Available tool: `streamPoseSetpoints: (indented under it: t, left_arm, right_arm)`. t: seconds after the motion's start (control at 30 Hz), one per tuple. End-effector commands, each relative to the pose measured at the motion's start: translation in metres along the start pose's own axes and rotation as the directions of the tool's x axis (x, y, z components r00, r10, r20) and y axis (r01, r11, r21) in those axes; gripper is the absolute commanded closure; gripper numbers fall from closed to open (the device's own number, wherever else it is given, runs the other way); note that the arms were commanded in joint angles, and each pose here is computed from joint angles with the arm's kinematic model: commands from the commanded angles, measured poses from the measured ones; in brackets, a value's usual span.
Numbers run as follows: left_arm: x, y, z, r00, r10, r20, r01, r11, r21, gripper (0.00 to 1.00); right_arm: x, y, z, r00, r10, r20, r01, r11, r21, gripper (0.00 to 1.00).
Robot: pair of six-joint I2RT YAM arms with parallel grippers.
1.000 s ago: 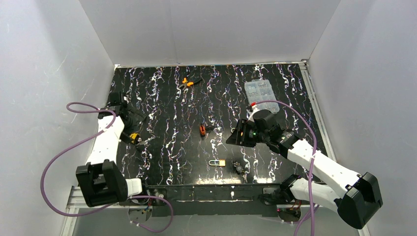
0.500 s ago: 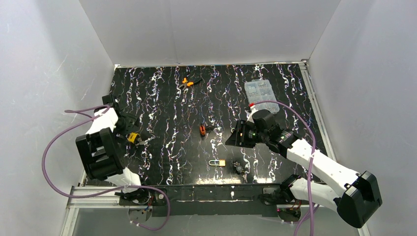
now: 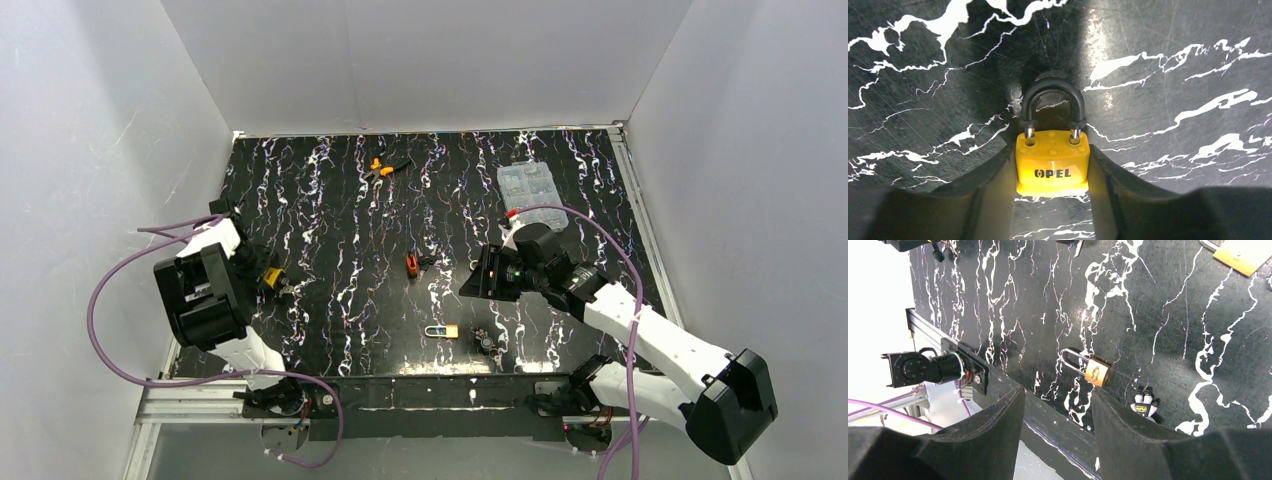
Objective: Lock with the key
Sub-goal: Pick up the lock from the center of the board.
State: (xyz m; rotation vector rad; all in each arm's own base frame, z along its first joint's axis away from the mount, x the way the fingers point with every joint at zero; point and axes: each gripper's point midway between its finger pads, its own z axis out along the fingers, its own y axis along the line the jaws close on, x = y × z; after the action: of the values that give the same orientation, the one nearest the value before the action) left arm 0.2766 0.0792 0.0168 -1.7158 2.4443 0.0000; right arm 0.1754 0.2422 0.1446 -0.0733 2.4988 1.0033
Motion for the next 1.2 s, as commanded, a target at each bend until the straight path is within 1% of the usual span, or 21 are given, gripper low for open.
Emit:
streamPoseSetpoints:
  t: [0.0,0.1,0.13,0.17,0.33,0.4,0.5,0.63,0.8,0.93,1.07,1.17]
  left_arm:
    - [0.010,0.006,0.002,0.999,-0.005,-0.032,0.005,1.000,0.001,0.78]
    - [0.011,0.003,-0.006,1.000,0.001,-0.027,-0.001,0.999,0.032,0.94]
    - [0.012,0.000,-0.011,1.000,0.006,-0.028,-0.004,0.999,0.053,0.98]
    - [0.012,-0.004,-0.017,0.999,0.011,-0.031,-0.008,0.997,0.079,1.00]
    - [0.012,-0.017,-0.045,0.999,0.037,-0.012,-0.035,0.983,0.181,1.00]
    - [0.017,-0.024,-0.066,0.999,0.040,-0.004,-0.038,0.966,0.256,1.00]
    - [0.021,-0.030,-0.089,0.999,0.039,0.022,-0.044,0.943,0.330,1.00]
    - [0.032,-0.042,-0.133,0.997,0.052,0.061,-0.074,0.888,0.454,1.00]
    - [0.051,-0.063,-0.190,0.989,0.086,0.122,-0.140,0.807,0.573,1.00]
    - [0.075,-0.083,-0.233,0.979,0.132,0.156,-0.203,0.732,0.650,1.00]
    - [0.124,-0.108,-0.276,0.961,0.230,0.155,-0.269,0.636,0.724,1.00]
    - [0.155,-0.121,-0.298,0.952,0.276,0.135,-0.276,0.579,0.767,1.00]
  right_arm:
    - [-0.017,0.022,-0.013,0.998,-0.028,0.056,0.031,0.998,-0.052,0.42]
    - [-0.018,0.023,-0.016,0.997,-0.029,0.065,0.032,0.998,-0.055,0.42]
    - [-0.018,0.023,-0.017,0.997,-0.029,0.067,0.033,0.998,-0.054,0.42]
    - [-0.019,0.024,-0.018,0.997,-0.028,0.071,0.032,0.998,-0.054,0.42]
    - [-0.022,0.028,-0.022,0.996,-0.030,0.083,0.035,0.997,-0.063,0.42]
    - [-0.026,0.033,-0.024,0.995,-0.036,0.090,0.043,0.996,-0.075,0.42]
    - [-0.030,0.040,-0.027,0.994,-0.047,0.100,0.056,0.994,-0.090,0.42]
    - [-0.046,0.061,-0.039,0.987,-0.073,0.142,0.093,0.986,-0.137,0.38]
    - [-0.064,0.083,-0.055,0.971,-0.108,0.213,0.146,0.974,-0.173,0.38]
    - [-0.080,0.101,-0.072,0.950,-0.130,0.284,0.192,0.961,-0.200,0.38]
    - [-0.097,0.121,-0.097,0.904,-0.143,0.403,0.258,0.934,-0.248,0.38]
    - [-0.106,0.127,-0.107,0.871,-0.149,0.468,0.290,0.925,-0.247,0.38]
